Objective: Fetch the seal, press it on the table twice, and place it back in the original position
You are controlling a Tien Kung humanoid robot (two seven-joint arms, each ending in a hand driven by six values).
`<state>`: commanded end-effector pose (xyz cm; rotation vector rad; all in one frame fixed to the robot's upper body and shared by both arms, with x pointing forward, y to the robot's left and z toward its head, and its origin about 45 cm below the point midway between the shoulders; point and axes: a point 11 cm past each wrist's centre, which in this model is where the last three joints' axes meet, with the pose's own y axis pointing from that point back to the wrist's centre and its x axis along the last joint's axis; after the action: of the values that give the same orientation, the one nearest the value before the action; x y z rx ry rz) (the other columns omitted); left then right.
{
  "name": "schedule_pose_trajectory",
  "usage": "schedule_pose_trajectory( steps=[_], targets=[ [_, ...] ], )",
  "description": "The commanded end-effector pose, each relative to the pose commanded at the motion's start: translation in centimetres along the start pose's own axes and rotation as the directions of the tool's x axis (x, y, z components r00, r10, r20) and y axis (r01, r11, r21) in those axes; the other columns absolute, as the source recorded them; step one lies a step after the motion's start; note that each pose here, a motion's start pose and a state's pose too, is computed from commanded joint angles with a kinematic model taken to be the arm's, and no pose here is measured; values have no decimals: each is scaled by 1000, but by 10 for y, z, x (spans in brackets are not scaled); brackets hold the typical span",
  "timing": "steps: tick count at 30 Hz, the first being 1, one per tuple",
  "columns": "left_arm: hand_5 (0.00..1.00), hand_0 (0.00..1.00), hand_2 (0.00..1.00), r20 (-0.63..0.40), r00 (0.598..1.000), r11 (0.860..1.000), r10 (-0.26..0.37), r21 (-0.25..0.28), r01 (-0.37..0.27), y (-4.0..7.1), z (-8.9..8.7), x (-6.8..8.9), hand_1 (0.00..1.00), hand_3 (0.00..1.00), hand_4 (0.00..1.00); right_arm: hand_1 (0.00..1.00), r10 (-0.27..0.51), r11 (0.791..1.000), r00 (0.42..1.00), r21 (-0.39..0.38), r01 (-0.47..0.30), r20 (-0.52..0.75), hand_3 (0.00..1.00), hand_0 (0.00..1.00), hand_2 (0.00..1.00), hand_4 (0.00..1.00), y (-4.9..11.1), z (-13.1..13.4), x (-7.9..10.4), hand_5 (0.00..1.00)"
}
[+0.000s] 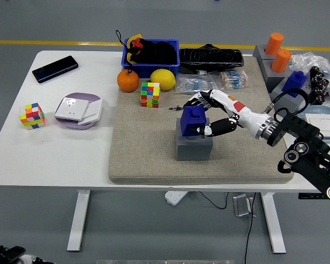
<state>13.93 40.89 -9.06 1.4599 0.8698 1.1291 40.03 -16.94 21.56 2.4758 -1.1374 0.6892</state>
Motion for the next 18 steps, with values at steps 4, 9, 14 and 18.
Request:
schedule_pose_trajectory(
  steps=[4,9,14,18],
  targets=[
    [251,717,680,2,1000,1000,1,4,-1,0,-1,0,690,749,680,382,-6,1000,1000,-21,6,-2,391,493,373,638,-3,6,-2,2],
    [251,717,680,2,1000,1000,0,6,0,0,-2,0,690,749,680,380,-22,999,1000,-38,22,-6,394,491,373,640,-4,11,-6,2],
    [251,717,680,3,1000,1000,0,4,0,0,-1,0,690,749,680,380,-24,999,1000,-43,23,-16,394,491,373,640,-4,12,-5,2],
    [251,718,680,3,1000,1000,0,1,0,0,0,0,691,748,680,380,-22,999,999,-44,21,-29,396,491,372,641,-4,11,-1,2]
  ],
)
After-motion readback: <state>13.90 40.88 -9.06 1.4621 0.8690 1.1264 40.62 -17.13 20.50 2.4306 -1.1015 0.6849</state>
